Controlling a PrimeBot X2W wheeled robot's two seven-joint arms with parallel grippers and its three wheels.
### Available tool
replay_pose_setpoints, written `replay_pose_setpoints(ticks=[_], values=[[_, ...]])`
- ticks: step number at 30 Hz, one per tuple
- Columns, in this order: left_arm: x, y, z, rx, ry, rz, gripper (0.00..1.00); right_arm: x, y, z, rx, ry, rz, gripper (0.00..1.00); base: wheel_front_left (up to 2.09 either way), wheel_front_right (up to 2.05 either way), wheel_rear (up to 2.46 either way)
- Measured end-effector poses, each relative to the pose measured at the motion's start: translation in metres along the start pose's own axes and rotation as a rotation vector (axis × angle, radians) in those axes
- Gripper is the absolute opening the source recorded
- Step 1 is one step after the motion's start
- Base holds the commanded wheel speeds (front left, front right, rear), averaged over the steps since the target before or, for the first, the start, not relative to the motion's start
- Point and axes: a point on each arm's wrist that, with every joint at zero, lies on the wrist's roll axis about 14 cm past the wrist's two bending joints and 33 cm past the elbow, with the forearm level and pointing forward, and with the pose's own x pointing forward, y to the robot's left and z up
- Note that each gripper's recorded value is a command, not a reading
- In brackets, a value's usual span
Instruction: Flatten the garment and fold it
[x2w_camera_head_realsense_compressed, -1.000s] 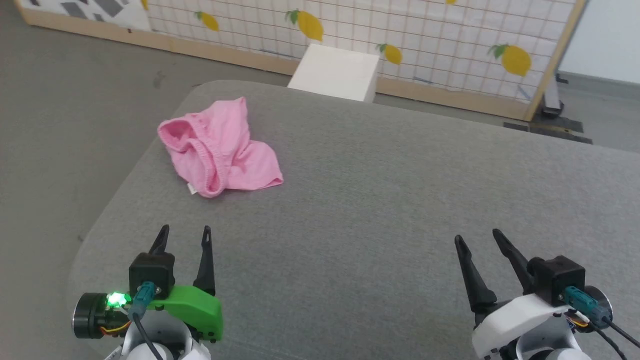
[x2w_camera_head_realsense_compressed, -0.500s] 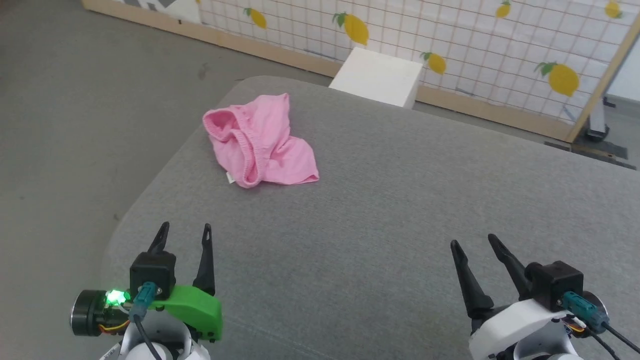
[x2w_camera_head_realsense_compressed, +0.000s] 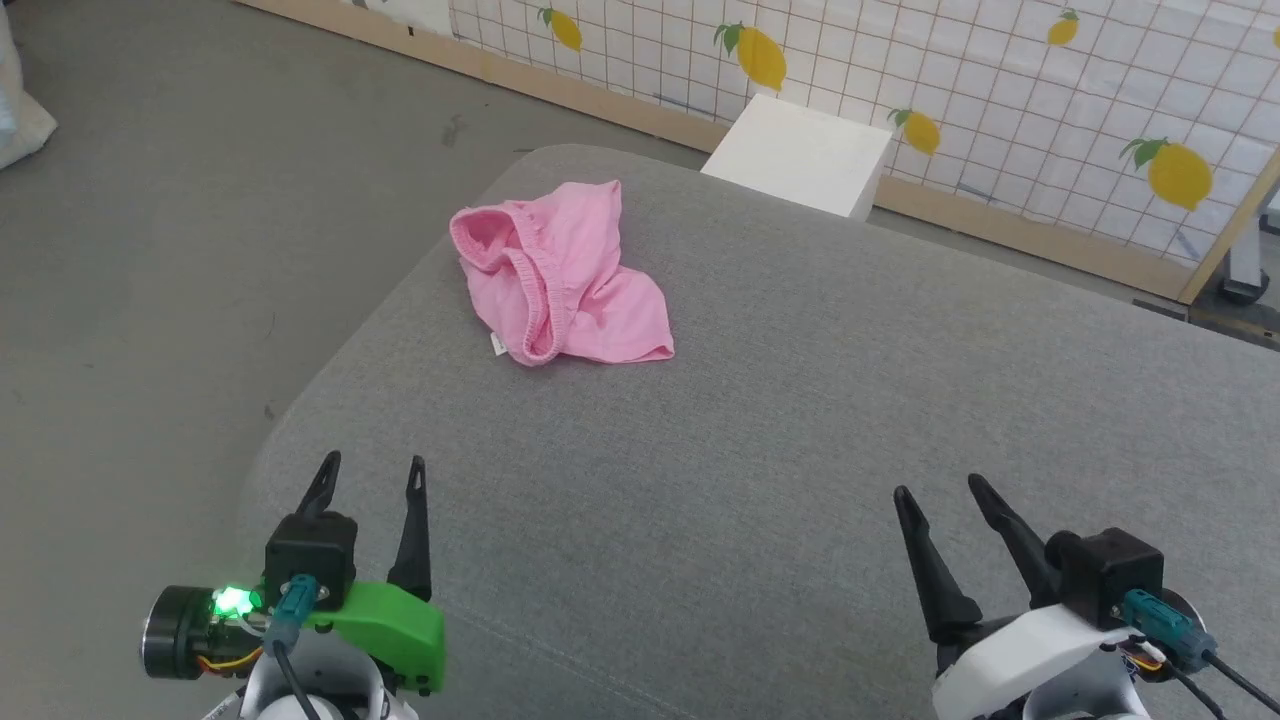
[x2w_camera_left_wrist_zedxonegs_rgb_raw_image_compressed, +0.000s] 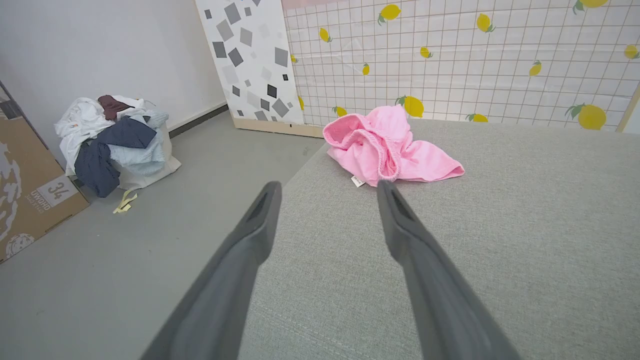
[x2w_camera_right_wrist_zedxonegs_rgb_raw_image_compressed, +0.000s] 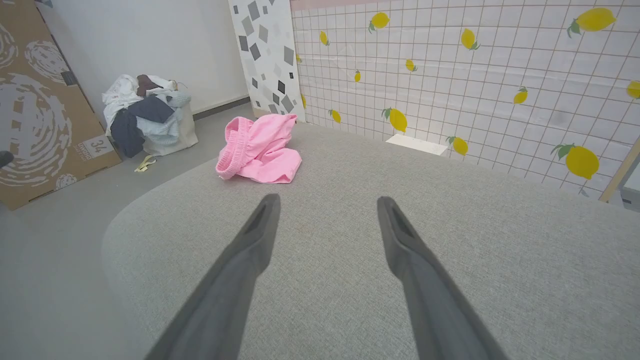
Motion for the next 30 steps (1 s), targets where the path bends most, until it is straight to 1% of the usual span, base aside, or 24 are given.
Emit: replay_pose_setpoints(ticks=[10,17,21,25,30], values=[[-0.004,0.004,0.000,0.010,0.000,0.013,1.00,0.004,0.009,-0.003,0.008,0.009,0.032,1.00,0.00,0.00,0.00],[0.000,0.001,-0.002,0.014,0.010,0.003,1.00,0.006,0.007,-0.006,0.016,0.013,0.031,1.00,0.00,0.00,0.00],[0.005,-0.007,-0.006,0.016,0.026,-0.018,1.00,0.006,0.000,-0.009,0.018,0.020,0.023,1.00,0.00,0.00,0.00],[0.019,-0.018,-0.007,0.001,0.040,-0.046,1.00,0.006,-0.012,-0.012,0.001,0.038,0.006,1.00,0.00,0.00,0.00],[0.059,-0.040,0.006,0.002,0.039,-0.125,1.00,0.007,-0.033,-0.014,-0.028,0.051,-0.024,1.00,0.00,0.00,0.00]])
